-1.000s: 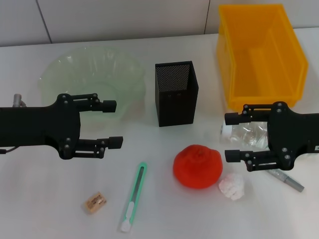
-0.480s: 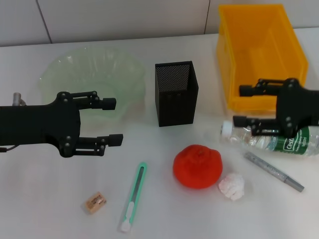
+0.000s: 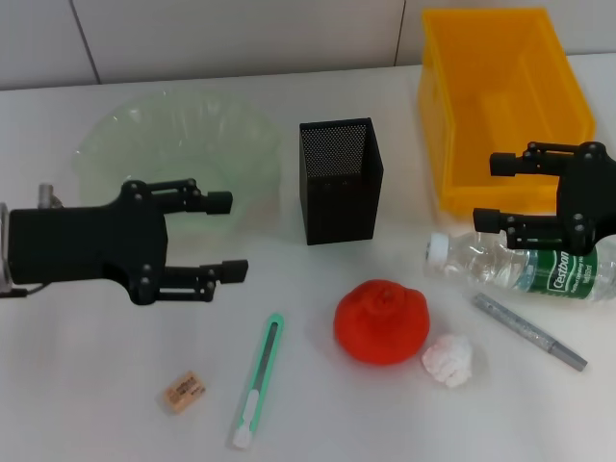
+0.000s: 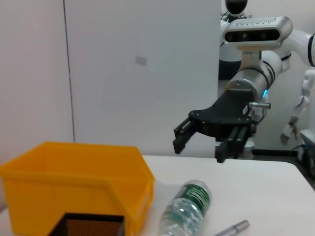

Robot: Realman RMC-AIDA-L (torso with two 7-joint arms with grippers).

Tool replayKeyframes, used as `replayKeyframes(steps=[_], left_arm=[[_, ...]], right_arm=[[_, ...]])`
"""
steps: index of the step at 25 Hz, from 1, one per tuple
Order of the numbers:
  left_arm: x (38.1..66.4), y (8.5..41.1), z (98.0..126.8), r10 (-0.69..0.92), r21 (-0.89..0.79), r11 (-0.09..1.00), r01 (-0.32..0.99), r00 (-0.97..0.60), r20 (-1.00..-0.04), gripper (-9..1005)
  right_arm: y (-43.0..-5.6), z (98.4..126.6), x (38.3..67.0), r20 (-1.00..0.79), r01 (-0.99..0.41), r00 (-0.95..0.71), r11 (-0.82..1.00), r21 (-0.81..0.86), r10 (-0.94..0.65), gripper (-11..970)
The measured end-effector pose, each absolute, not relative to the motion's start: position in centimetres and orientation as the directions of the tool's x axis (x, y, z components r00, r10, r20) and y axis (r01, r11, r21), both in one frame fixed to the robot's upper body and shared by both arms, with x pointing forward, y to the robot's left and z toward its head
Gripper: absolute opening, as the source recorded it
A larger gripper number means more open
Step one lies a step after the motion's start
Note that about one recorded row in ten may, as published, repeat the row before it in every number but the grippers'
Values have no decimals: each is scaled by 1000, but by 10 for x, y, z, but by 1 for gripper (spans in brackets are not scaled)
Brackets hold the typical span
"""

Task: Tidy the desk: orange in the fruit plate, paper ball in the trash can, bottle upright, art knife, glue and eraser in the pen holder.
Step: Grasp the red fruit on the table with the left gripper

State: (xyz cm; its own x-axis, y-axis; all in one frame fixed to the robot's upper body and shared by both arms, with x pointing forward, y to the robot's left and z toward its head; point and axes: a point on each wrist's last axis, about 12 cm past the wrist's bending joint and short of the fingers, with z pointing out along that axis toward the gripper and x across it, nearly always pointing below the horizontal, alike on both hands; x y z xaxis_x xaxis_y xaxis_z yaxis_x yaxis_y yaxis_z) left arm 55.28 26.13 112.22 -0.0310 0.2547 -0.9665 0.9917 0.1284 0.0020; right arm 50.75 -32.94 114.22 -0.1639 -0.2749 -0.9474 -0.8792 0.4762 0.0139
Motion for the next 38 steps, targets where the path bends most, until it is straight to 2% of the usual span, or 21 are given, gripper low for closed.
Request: replayKeyframes(steps=[8, 9, 15, 23, 38], left_arm=[[546, 245, 1105, 252, -54, 105, 993, -79, -964, 720], [544, 231, 1096, 261, -51, 108, 993, -78, -962, 719], [547, 211, 1085, 257, -90, 109, 990, -115, -960, 713], [552, 194, 1068, 236, -100, 197, 975, -146, -961, 704], [528, 173, 1046, 209, -169, 148, 974, -198, -958, 688]], right_arm=[[-335, 1140, 504, -946, -867, -176, 497, 18, -273, 727], [-336, 1141, 503, -945, -866, -176, 501, 15, -275, 727], [-344, 1145, 499, -945, -846, -189, 533, 19, -267, 727], [-355, 1149, 495, -950, -818, -201, 574, 29, -238, 726], [-356, 1152, 498, -951, -810, -201, 585, 27, -235, 726]])
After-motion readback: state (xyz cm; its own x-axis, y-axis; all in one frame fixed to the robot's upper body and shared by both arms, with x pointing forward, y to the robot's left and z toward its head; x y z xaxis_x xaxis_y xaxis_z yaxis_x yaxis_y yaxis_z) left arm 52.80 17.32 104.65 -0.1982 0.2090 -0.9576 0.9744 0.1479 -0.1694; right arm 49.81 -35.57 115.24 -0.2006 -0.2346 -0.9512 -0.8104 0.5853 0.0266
